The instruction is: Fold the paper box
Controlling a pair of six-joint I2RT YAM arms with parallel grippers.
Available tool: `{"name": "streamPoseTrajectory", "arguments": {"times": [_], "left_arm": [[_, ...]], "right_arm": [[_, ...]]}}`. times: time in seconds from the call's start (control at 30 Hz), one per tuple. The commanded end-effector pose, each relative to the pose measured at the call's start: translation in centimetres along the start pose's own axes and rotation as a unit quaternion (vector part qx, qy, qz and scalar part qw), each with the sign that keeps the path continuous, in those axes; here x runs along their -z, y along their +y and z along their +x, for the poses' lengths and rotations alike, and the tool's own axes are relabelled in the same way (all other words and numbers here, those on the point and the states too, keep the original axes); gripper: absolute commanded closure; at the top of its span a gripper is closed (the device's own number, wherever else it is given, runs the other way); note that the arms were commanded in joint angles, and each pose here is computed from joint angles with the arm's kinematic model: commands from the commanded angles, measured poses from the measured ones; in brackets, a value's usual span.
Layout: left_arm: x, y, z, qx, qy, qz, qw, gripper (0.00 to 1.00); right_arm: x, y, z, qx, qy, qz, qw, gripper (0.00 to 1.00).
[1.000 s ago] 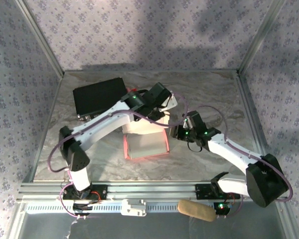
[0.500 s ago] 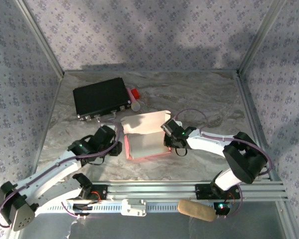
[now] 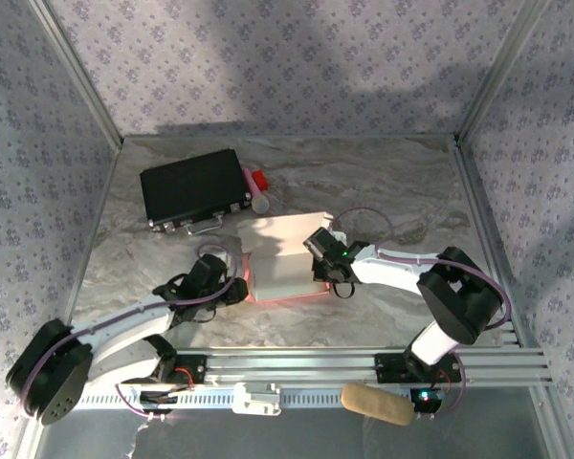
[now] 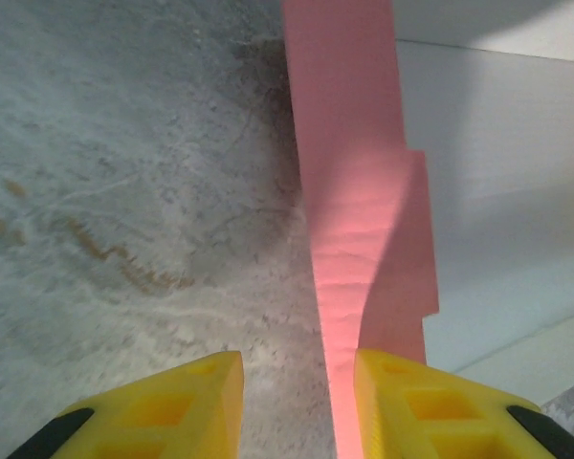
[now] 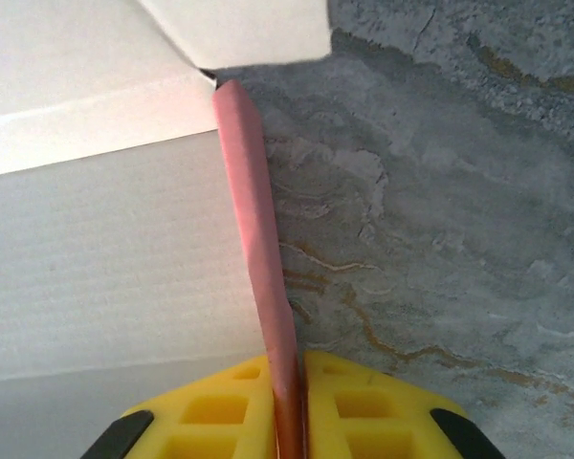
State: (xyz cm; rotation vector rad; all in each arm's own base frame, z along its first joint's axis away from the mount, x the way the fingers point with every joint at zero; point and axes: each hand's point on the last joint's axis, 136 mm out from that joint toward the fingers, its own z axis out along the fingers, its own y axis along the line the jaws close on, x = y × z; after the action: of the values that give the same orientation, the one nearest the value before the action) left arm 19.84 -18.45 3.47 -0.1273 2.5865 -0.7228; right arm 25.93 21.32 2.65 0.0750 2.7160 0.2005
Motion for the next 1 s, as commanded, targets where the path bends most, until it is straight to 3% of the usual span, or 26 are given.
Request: {"name": "streamPoseTrajectory", "arguments": {"times": [0.0,0.37,0.6,0.97], "left_arm": [[-0.6,-2.7,-2.0,0.01,-0.034,0.061,0.998,0.66],[1.1,-3.5,-3.4,-0.002,-0.081,0.072,0.994,0.68],[2.5,0.1,-5.0,0.022,-0.08,0.011,0.997,0.66],[-1.1,-1.9,-5.9,0.057,-0.053,0.121,0.99,0.8]], "right_arm": [[0.0,-0.2,-0.1,0.0,-0.001,0.014,1.0,0.88],[0.2,-0.3,-0.2,0.011,-0.001,0.021,1.0,0.98],[-0.1,-0.4,0.1,0.013,0.003,0.022,1.0,0.99],[-0.2,-0.2,-0.1,0.014,0.006,0.021,1.0,1.0]]}}
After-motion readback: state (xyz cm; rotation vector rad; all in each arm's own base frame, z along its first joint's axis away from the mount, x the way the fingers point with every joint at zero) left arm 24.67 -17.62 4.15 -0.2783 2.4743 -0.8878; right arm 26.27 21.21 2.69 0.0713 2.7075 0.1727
